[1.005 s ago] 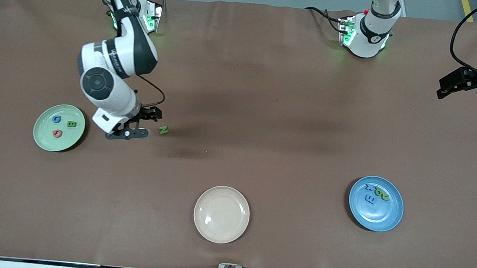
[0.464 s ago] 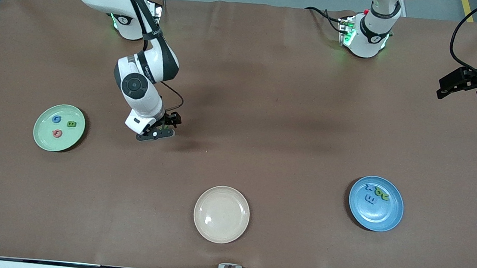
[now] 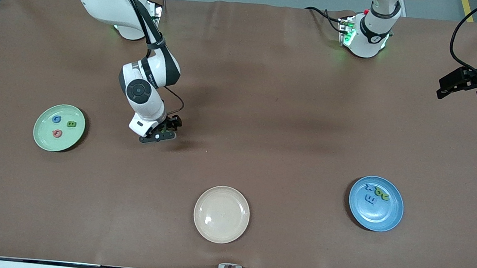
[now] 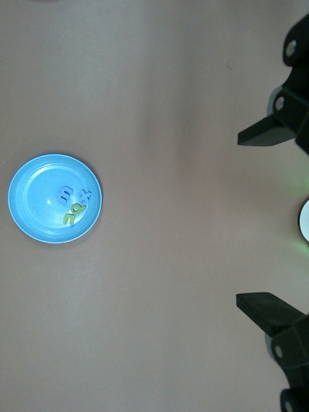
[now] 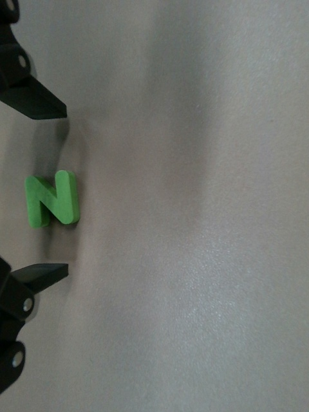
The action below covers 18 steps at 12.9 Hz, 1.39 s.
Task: Sort upper and lower case letters into plates
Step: 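Grasp the green Z with the right gripper, then carry the Z to the green plate and release it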
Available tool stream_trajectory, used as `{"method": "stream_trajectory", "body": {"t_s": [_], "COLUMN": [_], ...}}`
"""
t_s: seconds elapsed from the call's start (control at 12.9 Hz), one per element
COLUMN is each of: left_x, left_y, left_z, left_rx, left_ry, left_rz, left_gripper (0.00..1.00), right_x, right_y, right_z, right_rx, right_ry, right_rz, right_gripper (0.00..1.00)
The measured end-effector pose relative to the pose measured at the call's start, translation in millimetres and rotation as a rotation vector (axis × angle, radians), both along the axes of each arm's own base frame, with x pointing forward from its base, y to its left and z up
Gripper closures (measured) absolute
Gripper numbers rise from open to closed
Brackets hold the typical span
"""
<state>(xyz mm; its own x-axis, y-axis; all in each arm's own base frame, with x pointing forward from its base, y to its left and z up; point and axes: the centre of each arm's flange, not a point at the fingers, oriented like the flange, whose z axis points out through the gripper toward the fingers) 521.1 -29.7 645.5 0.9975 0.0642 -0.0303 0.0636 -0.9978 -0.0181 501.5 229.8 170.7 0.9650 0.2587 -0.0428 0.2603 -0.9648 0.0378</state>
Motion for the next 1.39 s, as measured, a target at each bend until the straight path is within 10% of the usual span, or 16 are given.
{"method": "stream_trajectory", "body": {"t_s": [0.7, 1.08, 1.39], "left_x": [0, 1, 2], "left_y": [0, -1, -1], "left_z": [1, 1, 1], "left_rx": [0.000, -0.001, -0.001], "left_ry": [-0.006, -0.013, -0.016], "left_rz": [-0.001, -0.002, -0.002], "left_gripper": [0.00, 0.00, 0.00], "right_x": [5, 8, 54], "right_y": [-5, -7, -54], "right_z": [6, 10, 95], "right_rx": [0.000, -0.006, -0.033], "right_ry": [-0.009, 0.003, 0.124], "right_rz": [-0.009, -0.014, -0.009], "right_gripper": [0.61, 0.65, 0.65]}}
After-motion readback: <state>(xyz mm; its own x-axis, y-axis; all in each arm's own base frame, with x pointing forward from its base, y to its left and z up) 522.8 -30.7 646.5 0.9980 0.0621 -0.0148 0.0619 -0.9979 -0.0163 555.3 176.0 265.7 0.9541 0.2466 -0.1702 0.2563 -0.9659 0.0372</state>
